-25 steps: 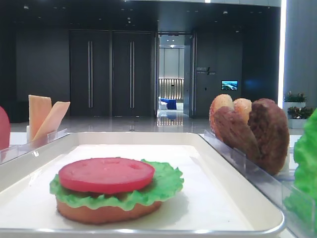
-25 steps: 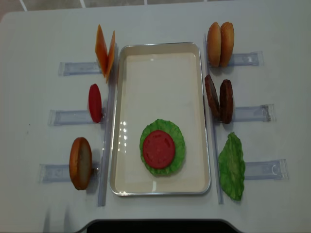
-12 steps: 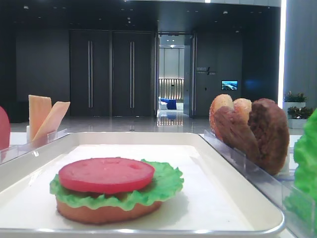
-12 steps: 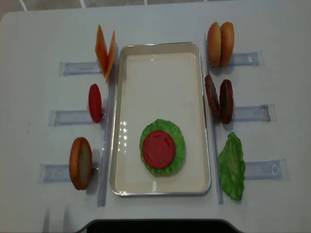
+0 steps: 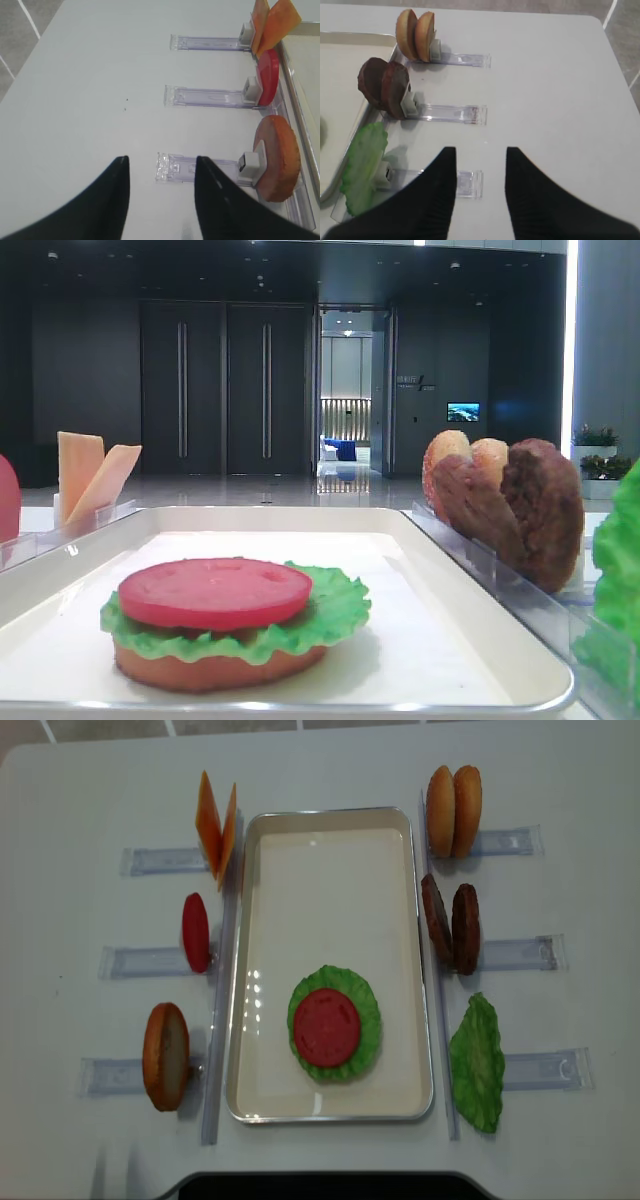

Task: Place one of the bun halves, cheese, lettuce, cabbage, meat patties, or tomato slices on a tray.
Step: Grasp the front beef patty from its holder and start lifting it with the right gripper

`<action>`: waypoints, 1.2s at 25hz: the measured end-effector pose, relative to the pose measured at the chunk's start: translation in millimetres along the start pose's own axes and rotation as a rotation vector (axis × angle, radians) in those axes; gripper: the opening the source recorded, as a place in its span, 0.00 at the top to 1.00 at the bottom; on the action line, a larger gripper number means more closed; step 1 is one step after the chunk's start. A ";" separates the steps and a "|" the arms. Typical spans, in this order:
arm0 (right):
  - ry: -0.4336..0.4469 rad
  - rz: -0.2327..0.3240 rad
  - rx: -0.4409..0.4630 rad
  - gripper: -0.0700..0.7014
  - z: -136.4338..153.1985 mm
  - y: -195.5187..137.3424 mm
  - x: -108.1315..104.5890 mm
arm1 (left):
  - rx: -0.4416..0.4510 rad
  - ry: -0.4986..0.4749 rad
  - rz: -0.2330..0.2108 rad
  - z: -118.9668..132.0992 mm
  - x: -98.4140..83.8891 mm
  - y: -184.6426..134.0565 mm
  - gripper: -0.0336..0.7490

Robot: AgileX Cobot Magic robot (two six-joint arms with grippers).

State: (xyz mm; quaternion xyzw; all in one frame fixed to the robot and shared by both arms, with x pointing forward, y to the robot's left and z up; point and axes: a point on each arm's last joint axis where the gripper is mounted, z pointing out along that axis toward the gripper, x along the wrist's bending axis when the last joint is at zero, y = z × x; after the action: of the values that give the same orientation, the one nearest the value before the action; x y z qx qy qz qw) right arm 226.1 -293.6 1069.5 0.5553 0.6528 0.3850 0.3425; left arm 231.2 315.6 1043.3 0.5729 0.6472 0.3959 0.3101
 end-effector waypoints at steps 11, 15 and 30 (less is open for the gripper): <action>0.010 0.010 0.129 0.61 14.9 61.1 -4.1 | 0.000 0.000 0.000 0.0 0.0 0.0 0.58; 0.035 0.028 0.214 0.61 34.0 82.0 -4.6 | 0.000 0.000 0.000 0.0 0.0 0.0 0.59; 0.094 0.090 0.636 0.60 128.4 93.1 -7.2 | 0.000 0.000 0.000 0.0 0.0 0.0 0.59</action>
State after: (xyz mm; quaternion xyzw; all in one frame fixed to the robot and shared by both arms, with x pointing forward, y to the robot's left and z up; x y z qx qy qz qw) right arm 382.5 -276.9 1091.6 0.6443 0.7303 0.2016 0.1039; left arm 231.2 315.6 1043.3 0.5730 0.6472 0.3959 0.3101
